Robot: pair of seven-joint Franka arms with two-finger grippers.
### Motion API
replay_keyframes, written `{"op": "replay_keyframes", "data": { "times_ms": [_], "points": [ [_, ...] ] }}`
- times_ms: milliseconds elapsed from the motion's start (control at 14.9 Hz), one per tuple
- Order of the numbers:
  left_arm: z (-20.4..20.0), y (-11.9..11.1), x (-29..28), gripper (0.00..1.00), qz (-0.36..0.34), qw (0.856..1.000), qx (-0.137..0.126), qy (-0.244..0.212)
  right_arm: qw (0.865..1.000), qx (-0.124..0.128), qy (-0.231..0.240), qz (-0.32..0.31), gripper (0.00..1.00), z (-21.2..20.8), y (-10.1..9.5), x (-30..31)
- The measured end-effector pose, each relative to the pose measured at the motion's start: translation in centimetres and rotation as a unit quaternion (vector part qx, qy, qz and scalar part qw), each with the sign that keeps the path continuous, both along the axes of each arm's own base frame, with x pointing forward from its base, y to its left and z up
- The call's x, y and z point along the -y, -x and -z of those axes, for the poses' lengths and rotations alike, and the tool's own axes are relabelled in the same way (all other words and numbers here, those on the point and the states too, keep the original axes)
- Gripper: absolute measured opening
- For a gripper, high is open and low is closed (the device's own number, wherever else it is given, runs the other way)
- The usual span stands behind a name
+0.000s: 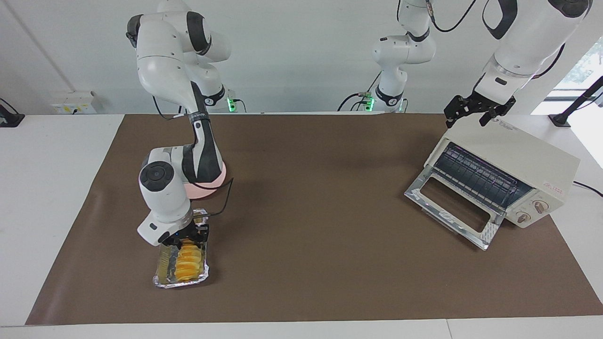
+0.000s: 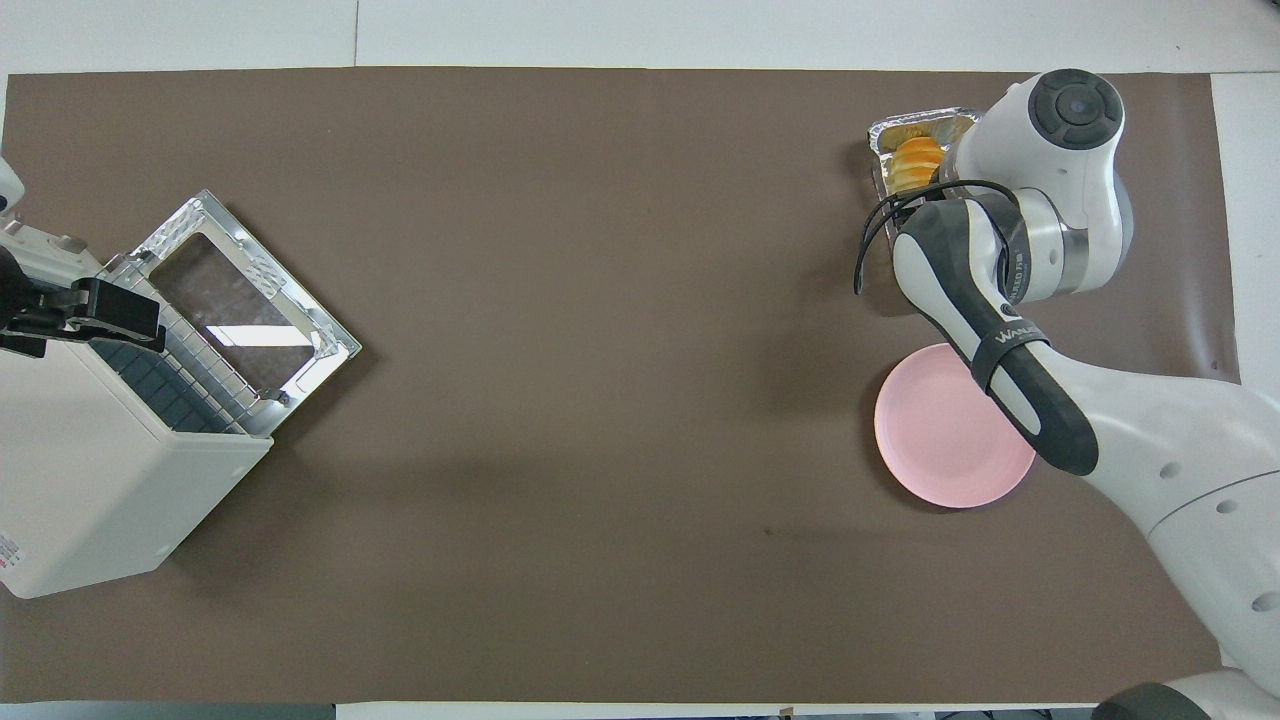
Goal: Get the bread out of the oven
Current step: 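Lift the bread and carry it toward the pink plate with the right gripper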
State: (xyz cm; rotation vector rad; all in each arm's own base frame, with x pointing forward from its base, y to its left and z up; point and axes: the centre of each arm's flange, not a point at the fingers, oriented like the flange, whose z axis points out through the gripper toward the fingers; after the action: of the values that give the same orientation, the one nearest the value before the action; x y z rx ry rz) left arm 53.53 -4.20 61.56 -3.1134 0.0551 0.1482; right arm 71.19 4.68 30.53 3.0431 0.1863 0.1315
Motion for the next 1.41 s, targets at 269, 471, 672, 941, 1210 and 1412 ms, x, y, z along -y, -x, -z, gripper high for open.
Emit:
{"op": "replay_keyframes", "data": {
  "times_ms": [269,471,672,941,1210,1412],
  "points": [
    [0.0,0.0,0.0,1.0,0.0,1.0,0.0,0.0,1.0,-0.01,0.003,0.004,0.18,-1.2,-0.1,0.2],
    [0.0,0.0,0.0,1.0,0.0,1.0,0.0,0.0,1.0,-0.023,0.005,0.007,0.12,-2.7,-0.3,0.2],
    [0.0,0.0,0.0,1.0,0.0,1.0,0.0,0.0,0.999,-0.041,0.008,0.005,0.12,-4.5,-0.2,-0.5],
    [0.0,0.0,0.0,1.0,0.0,1.0,0.0,0.0,0.997,-0.077,0.016,0.018,0.12,-9.0,1.8,-0.9],
    [0.0,0.0,0.0,1.0,0.0,1.0,0.0,0.0,0.995,-0.09,0.006,0.038,0.12,-13.4,6.6,-1.2],
    [0.0,0.0,0.0,1.0,0.0,1.0,0.0,0.0,0.997,-0.074,-0.004,0.036,0.12,-13.3,12.3,-1.1]
  ]
}}
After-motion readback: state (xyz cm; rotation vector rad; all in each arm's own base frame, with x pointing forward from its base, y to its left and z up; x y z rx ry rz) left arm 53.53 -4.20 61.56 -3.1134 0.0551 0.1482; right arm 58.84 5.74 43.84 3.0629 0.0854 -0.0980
